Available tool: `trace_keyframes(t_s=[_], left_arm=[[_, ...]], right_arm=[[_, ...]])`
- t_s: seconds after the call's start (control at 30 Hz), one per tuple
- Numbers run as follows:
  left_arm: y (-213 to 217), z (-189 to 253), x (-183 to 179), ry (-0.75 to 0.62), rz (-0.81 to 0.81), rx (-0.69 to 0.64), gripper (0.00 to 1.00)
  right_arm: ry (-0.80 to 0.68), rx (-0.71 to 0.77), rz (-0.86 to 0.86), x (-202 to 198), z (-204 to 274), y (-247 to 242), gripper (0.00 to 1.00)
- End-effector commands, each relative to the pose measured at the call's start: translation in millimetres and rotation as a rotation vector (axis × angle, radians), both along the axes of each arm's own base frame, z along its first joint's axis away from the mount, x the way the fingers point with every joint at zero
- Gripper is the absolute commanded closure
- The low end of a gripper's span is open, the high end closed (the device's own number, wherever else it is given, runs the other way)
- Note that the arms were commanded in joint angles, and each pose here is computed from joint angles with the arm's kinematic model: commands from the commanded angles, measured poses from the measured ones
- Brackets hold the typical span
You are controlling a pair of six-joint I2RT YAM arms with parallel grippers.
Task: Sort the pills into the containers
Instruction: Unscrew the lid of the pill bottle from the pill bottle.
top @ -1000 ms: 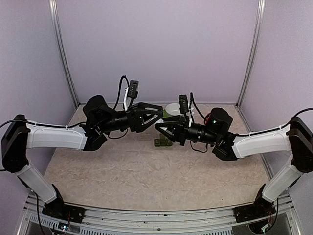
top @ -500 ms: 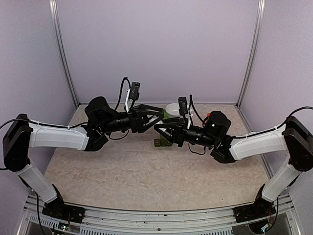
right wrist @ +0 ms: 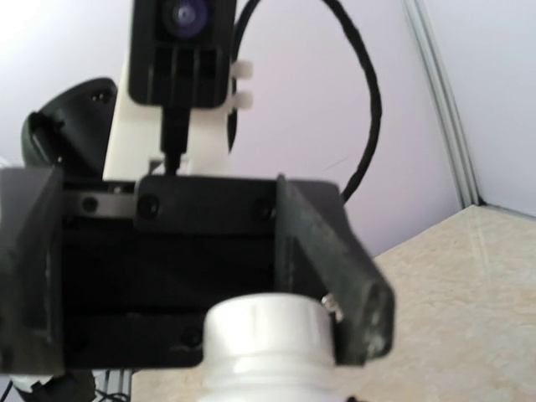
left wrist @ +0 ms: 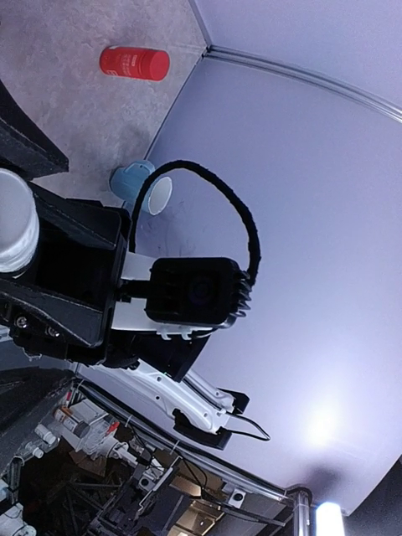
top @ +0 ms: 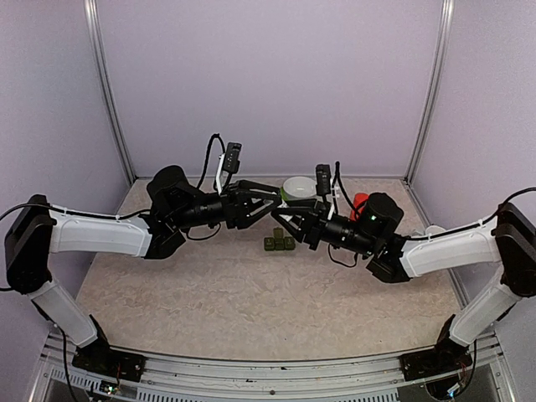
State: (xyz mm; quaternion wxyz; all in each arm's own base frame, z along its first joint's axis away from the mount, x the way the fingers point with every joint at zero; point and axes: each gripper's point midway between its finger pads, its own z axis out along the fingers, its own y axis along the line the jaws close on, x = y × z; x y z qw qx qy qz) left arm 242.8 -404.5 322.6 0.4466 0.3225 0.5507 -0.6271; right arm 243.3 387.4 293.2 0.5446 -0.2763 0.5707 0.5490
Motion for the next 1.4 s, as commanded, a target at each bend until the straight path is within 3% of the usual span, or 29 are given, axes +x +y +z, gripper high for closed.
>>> trace_keyframes(t_s=[0.0,0.5,0.8,1.37], left_arm=[[4.4,5.3,-5.2,-0.029,-0.004,-0.003,0.27],[15.0,4.9,4.1,-0.040,0.063,0.004,0.24],[12.6,16.0,6.4,-0.059,0.059,-0.042,0.23],[-4.0,7.1,2.5,-0.047,0.010,-0.043,0.30]], right_arm=[[-0.026,0.026,-0.067,8.9,13.7,-13.8,0.86],[-0.136,0.025,-0.031,-3.8,34.9,-19.9,0.85],[-0.089,0.019,0.057,-6.7,14.7,2.0,0.85],[-0.047,0.021,0.097,-5.8,3.5,15.9,0.84]])
